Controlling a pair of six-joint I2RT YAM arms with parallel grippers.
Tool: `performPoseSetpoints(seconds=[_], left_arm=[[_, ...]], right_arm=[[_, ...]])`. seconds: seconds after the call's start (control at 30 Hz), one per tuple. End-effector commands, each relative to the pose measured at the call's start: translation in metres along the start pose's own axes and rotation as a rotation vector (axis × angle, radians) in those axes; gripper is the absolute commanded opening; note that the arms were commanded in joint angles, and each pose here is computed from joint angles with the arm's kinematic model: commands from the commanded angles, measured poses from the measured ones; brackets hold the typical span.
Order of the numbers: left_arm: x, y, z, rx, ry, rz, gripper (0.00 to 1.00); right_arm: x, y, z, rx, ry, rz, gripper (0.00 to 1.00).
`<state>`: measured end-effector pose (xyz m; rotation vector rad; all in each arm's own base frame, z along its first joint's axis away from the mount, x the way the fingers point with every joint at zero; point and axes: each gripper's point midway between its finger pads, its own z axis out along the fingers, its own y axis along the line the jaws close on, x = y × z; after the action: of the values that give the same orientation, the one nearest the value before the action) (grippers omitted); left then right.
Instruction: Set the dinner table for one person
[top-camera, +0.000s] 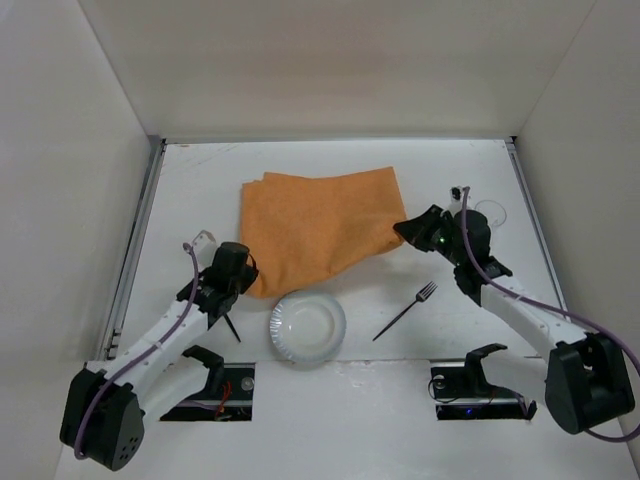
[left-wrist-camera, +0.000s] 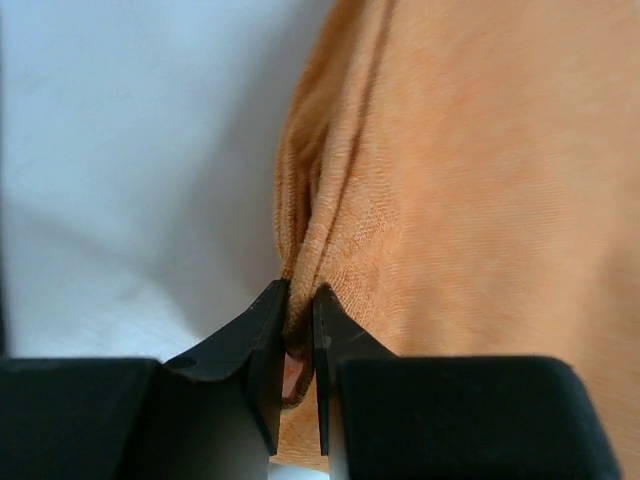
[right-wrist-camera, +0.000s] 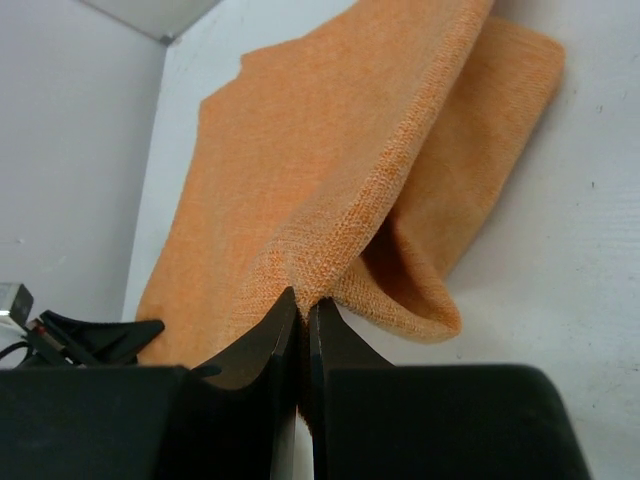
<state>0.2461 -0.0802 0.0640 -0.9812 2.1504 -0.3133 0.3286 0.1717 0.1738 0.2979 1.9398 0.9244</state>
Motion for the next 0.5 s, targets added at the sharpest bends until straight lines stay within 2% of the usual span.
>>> performPoseSetpoints(seconds=[0.0, 0.13, 0.3, 0.47], left_arm=[[-0.064, -0.087, -0.038, 0.258, -0.157, -0.07, 0.0], [-0.122, -0.149, -0.05, 0.391, -0.279, -0.165, 0.0], [-0.207, -0.223, -0.035, 0.475, -0.366, -0.264, 0.0], [-0.296, -0.297, -0.025, 0.528, -0.4, -0.278, 0.0]], right_arm=[[-0.061, 0.043, -0.018, -0.083, -0.186, -0.004, 0.03], [-0.095, 0.063, -0.012, -0.064, -0.22, -0.022, 0.03], [-0.15, 0.075, 0.046, -0.028, -0.214, -0.037, 0.02], [-0.253, 0.117, 0.09, -0.068, -0.292, -0.057, 0.01]])
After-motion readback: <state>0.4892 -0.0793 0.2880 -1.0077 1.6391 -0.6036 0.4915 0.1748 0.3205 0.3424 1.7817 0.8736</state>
